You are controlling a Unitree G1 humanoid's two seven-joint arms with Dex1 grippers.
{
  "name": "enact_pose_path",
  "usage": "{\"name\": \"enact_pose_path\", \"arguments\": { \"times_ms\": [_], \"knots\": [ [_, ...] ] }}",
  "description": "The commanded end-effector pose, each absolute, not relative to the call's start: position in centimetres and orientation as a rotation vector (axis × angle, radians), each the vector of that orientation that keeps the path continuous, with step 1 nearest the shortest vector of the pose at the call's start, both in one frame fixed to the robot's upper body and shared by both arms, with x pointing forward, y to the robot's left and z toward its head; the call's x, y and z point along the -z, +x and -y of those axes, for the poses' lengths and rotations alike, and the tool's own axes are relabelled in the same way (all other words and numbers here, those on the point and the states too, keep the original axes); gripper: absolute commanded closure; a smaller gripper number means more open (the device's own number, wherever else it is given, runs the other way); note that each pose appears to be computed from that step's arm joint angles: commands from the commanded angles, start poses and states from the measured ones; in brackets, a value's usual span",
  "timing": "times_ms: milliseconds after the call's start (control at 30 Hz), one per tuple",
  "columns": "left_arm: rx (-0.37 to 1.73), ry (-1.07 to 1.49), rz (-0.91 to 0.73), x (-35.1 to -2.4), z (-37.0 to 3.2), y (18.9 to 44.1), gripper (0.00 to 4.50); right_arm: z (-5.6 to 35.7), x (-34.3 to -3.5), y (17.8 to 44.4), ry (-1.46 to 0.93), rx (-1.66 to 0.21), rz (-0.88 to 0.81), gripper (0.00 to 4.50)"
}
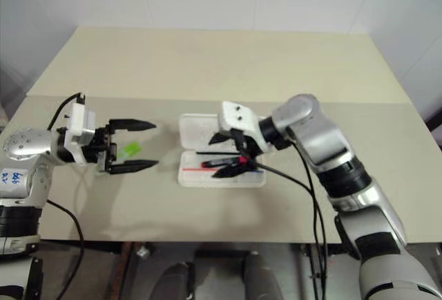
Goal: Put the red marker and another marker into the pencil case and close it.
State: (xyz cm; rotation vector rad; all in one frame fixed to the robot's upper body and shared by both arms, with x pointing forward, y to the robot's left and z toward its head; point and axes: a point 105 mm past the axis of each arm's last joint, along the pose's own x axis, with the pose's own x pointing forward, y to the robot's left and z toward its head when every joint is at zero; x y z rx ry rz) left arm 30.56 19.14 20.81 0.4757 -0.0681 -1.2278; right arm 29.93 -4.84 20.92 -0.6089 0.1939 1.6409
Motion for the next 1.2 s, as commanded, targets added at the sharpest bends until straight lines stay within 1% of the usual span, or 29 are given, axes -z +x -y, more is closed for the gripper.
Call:
{"name": "enact_pose_path", "arguments": {
  "times_ms": [33,167,300,433,533,733,800,900,1000,1167,1200],
  "knots": [
    [1.102,0.557,-0.013,-20.4,-21.1,31.1,0.00,5.9,-23.0,29.0,-0.557,-1.658,-0.054,0.04],
    [0.910,0.626,-0.163,-19.0,-23.9,32.0,0.00,7.2,-25.1,28.8,-0.484,-1.631,0.116,0.04],
    [0.790,0.621,-0.287,-18.2,-25.6,32.2,0.00,8.8,-26.8,28.4,-0.434,-1.616,0.218,0.04],
    [0.682,0.617,-0.352,-17.9,-26.8,32.8,0.00,10.4,-28.3,28.2,-0.427,-1.568,0.282,0.04],
    [0.654,0.600,-0.415,-17.2,-27.3,32.8,0.00,11.3,-28.5,28.2,-0.444,-1.534,0.279,0.04],
    [0.662,0.575,-0.485,-15.7,-27.4,32.9,0.00,12.5,-28.6,28.2,-0.457,-1.485,0.304,0.04],
    [0.644,0.562,-0.516,-15.1,-27.8,33.2,0.00,12.7,-28.0,28.1,-0.468,-1.474,0.256,0.04],
    [0.628,0.524,-0.571,-14.4,-28.2,33.4,0.00,12.8,-27.4,27.9,-0.462,-1.444,0.227,0.04],
    [0.585,0.563,-0.655,-13.9,-29.4,33.5,0.00,13.1,-27.2,27.8,-0.447,-1.412,0.208,0.04],
    [0.591,0.544,-0.690,-13.7,-29.7,33.3,0.00,13.4,-27.1,27.8,-0.437,-1.389,0.204,0.04],
    [0.595,0.546,-0.695,-13.6,-29.7,33.3,0.40,13.4,-27.1,27.8,-0.436,-1.383,0.206,0.00]
  ]
}}
